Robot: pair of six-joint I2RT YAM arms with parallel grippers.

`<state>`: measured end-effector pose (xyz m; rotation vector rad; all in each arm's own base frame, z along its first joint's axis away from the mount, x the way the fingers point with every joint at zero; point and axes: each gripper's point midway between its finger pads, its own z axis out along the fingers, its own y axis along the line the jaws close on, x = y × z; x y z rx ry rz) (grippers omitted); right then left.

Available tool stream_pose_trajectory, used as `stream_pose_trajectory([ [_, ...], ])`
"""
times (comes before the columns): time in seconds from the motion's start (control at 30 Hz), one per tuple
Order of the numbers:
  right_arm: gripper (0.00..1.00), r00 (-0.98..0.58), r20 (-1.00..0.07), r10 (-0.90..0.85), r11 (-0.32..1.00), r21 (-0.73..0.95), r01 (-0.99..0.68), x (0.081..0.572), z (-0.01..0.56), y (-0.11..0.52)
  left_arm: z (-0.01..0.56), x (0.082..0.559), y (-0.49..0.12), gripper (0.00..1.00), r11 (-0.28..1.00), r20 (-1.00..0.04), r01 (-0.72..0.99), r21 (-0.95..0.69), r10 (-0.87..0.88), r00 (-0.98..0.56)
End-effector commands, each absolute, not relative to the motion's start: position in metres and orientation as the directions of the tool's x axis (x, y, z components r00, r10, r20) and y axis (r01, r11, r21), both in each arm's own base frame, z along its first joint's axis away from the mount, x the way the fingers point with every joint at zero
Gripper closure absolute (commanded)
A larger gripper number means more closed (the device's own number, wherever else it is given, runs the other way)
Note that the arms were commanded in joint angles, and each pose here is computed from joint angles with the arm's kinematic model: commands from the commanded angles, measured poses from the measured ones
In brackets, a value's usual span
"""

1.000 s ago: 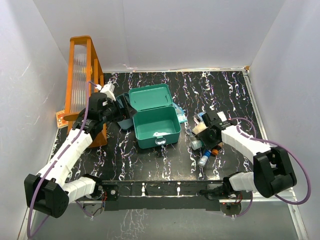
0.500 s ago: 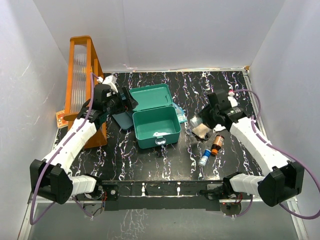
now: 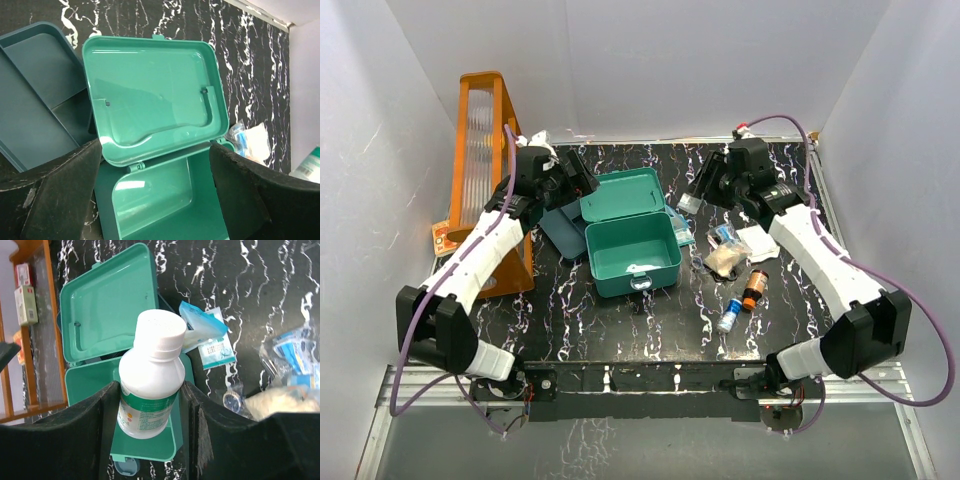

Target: Organize the medicine kit

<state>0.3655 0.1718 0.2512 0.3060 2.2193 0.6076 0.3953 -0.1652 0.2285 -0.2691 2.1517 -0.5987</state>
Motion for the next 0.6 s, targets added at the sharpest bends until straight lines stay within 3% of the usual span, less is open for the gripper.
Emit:
stream_pose_trajectory([
  [0.0, 0.54, -0.551, -0.787, 0.278, 0.848, 0.471, -0.244, 0.386, 0.304, 0.199, 0.247, 0.419, -0.158, 0.12, 0.834, -0.706, -0.037, -0.551, -0.489, -0.511],
  [0.3, 0.54, -0.602, -0.777, 0.183, 0.781, 0.487, -0.391, 0.376, 0.3, 0.287, 0.249, 0.407, -0.163, 0.12, 0.855, -0.697, 0.032, -0.517, -0.399, -0.596],
  [0.57, 0.54, -0.636, -0.767, -0.083, 0.704, 0.407, -0.583, 0.344, 0.257, 0.355, 0.236, 0.365, -0.142, 0.14, 0.889, -0.728, 0.058, -0.455, -0.333, -0.6],
])
